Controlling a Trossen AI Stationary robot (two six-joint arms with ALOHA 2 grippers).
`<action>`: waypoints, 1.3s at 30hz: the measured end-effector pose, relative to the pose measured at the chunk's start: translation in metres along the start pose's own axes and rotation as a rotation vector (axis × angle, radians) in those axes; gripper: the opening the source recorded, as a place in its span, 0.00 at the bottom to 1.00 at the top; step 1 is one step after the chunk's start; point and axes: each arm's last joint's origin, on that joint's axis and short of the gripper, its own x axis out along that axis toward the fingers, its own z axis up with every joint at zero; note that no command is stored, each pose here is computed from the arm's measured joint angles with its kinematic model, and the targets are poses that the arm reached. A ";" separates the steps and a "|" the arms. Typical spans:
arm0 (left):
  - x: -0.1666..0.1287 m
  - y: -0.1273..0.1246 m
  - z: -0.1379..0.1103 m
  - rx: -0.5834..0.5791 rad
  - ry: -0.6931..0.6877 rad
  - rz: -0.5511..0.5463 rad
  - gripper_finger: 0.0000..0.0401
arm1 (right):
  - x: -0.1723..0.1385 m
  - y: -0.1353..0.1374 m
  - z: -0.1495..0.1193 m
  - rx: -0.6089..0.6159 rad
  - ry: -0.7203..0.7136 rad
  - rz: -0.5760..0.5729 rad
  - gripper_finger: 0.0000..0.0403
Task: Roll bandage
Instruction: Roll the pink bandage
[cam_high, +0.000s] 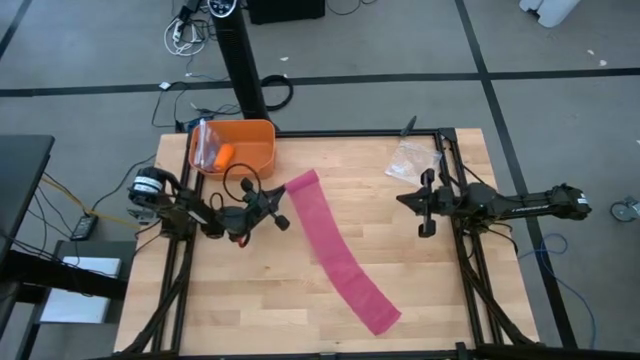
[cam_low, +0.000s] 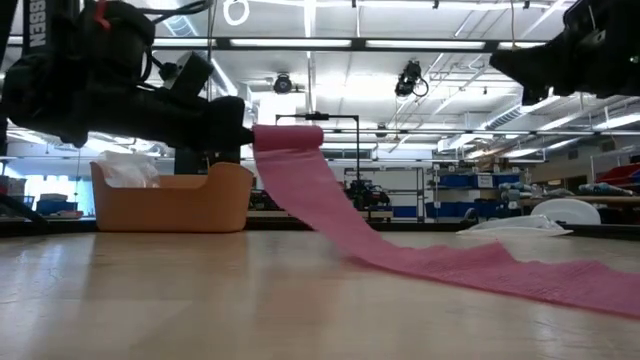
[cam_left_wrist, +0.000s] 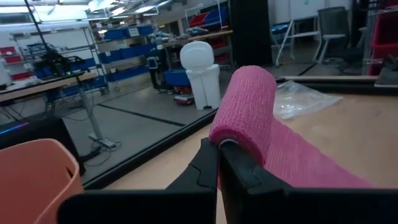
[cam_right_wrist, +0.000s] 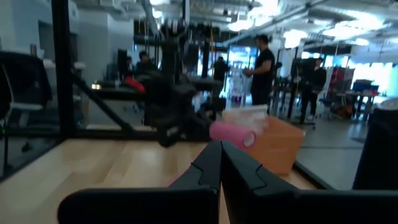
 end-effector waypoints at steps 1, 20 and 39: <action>0.003 0.002 -0.001 -0.010 0.001 -0.009 0.01 | 0.000 0.000 0.002 0.003 -0.016 -0.001 0.02; 0.029 0.033 -0.011 -0.005 0.014 -0.084 0.01 | 0.010 0.007 -0.011 0.209 0.100 0.102 0.03; 0.022 0.039 -0.020 -0.030 0.054 -0.142 0.01 | 0.076 0.085 0.015 0.106 0.465 0.498 0.05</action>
